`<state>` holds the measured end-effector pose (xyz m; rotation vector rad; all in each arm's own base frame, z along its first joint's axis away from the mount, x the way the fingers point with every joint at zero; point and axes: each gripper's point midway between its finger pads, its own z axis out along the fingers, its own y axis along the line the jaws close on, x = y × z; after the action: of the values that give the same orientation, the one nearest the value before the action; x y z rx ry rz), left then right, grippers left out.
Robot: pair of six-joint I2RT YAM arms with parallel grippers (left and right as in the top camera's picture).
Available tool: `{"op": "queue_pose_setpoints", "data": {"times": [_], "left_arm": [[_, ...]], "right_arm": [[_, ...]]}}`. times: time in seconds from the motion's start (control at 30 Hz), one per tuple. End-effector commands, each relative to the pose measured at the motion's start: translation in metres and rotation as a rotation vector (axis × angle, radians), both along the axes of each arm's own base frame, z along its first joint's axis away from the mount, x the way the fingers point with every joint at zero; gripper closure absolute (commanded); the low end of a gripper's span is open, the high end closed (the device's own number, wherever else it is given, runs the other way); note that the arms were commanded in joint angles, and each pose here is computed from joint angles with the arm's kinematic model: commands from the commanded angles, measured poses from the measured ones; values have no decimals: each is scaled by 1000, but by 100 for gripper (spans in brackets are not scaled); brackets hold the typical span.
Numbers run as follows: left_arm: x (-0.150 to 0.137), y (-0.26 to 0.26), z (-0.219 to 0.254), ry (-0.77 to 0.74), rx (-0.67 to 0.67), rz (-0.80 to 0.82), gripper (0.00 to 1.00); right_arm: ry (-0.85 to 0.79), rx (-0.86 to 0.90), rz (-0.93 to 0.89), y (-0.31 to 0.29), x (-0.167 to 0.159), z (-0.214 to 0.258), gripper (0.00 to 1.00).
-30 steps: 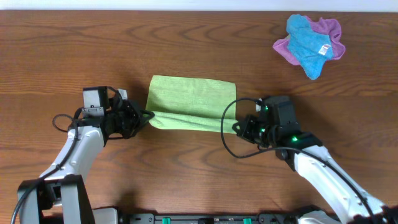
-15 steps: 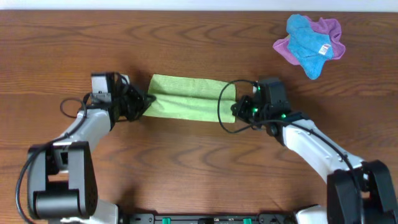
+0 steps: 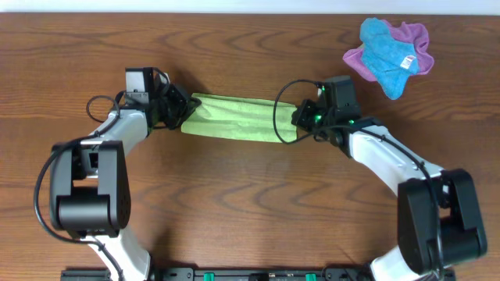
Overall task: Fold the cloth
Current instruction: 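Fold the near edge over toward the far edge with both grippers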
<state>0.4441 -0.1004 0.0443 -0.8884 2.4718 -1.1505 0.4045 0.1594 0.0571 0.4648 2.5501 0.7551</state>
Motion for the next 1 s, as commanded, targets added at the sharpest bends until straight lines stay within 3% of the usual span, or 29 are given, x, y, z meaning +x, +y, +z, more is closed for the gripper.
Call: {"op": "queue_pose_setpoints", "data": {"times": [0.0, 0.97], "left_arm": [[14, 5, -3, -18, 30, 11, 94], [29, 16, -42, -23, 157, 60, 94]], "right_arm": [[-15, -43, -15, -8, 11, -5, 99], [-51, -88, -20, -9, 30, -39, 97]]}}
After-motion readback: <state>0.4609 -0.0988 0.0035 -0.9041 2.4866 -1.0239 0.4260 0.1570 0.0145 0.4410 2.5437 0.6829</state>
